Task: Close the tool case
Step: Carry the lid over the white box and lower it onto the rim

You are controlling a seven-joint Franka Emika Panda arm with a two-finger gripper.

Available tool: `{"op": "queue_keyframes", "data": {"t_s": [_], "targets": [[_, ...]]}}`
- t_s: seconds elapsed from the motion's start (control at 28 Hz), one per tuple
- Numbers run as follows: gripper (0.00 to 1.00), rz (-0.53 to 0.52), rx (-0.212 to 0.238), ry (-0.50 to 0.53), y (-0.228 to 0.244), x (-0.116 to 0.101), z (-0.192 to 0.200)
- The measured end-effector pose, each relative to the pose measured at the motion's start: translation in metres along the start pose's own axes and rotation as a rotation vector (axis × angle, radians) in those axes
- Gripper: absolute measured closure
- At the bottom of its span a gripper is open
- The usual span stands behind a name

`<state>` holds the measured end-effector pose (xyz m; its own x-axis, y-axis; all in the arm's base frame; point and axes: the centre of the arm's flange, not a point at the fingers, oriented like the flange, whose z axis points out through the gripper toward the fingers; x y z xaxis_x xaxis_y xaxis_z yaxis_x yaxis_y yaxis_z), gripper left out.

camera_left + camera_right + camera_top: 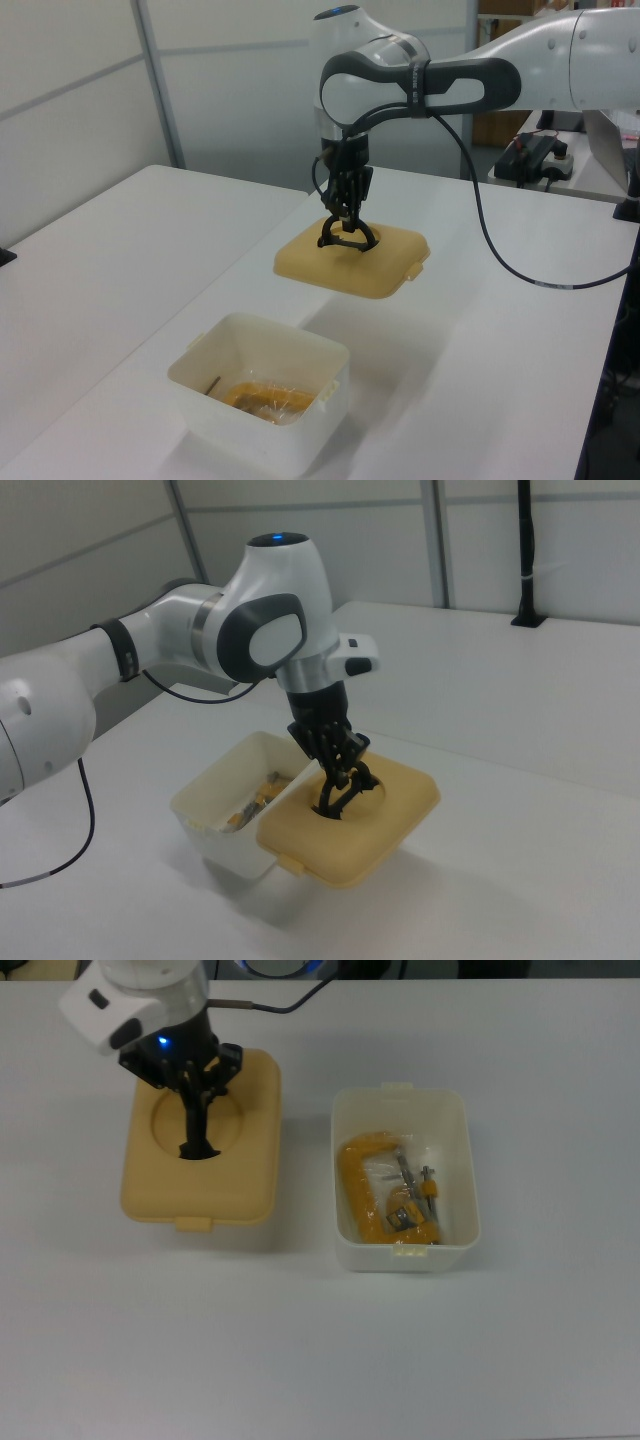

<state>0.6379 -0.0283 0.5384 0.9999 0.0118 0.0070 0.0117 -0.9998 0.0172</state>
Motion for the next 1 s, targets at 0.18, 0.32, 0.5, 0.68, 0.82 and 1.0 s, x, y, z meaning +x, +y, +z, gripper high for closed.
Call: {"op": "queue_keyframes", "data": {"t_s": [0.18,0.32,0.5,0.68,0.82,1.0], "targets": [[0.89,-0.009,-0.012,0.005,-0.034,0.001,-0.003],[0.89,-0.01,-0.035,0.013,-0.062,0.0,-0.005],[0.89,-0.012,-0.06,0.021,-0.095,-0.002,-0.006],[0.89,-0.018,-0.06,0.019,-0.116,-0.003,-0.003],[0.89,-0.02,-0.06,0.02,-0.132,-0.005,-0.002],[0.89,-0.024,-0.07,0.03,-0.154,-0.009,-0.004]]}}
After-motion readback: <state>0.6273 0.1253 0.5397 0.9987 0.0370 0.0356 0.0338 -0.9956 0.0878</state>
